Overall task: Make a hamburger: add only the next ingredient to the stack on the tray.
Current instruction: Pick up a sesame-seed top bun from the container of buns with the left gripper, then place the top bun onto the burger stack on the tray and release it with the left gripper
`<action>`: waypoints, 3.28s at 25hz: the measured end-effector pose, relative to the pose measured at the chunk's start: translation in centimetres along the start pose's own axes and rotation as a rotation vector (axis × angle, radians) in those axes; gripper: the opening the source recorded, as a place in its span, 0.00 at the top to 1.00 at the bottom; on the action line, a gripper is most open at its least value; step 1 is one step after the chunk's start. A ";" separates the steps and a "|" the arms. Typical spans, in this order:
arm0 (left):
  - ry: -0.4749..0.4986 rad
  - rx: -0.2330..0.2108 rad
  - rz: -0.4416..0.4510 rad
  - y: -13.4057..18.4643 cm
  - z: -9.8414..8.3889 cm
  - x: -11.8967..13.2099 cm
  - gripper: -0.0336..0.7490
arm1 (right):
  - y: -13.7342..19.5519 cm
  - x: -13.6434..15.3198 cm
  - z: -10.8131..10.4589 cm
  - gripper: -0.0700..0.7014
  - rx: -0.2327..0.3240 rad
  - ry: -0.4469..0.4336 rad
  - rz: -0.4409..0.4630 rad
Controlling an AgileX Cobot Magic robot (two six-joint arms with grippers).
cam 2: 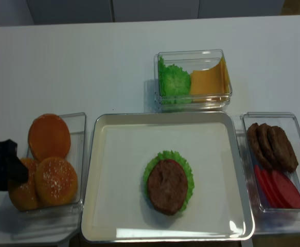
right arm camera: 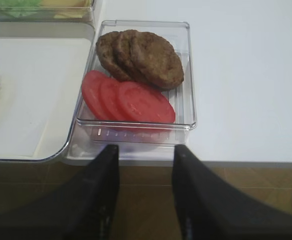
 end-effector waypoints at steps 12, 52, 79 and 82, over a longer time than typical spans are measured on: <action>0.013 0.013 0.002 0.0 -0.1 0.0 0.67 | 0.0 0.0 0.0 0.56 -0.002 0.000 0.000; 0.174 0.203 -0.208 -2.9 -6.7 -7.0 0.78 | 0.0 0.0 0.0 0.56 -0.002 0.000 0.000; 0.491 0.394 -0.109 3.2 -19.2 -0.6 0.80 | 0.0 0.0 0.0 0.56 -0.002 0.000 -0.002; 0.505 0.396 -0.112 3.3 -19.6 -0.6 0.80 | 0.0 0.0 0.0 0.56 -0.002 0.000 -0.002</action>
Point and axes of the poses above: a point on each arm's last joint axis where the gripper is mounted, x pointing out along that axis toward the gripper, z along the wrist's bending axis when the last joint is at zero, y = z × x, the point moved 1 cm from there along x, pointing out along that axis toward the gripper, and after that the axes turned 5 degrees about -x, right-handed, at the moved point
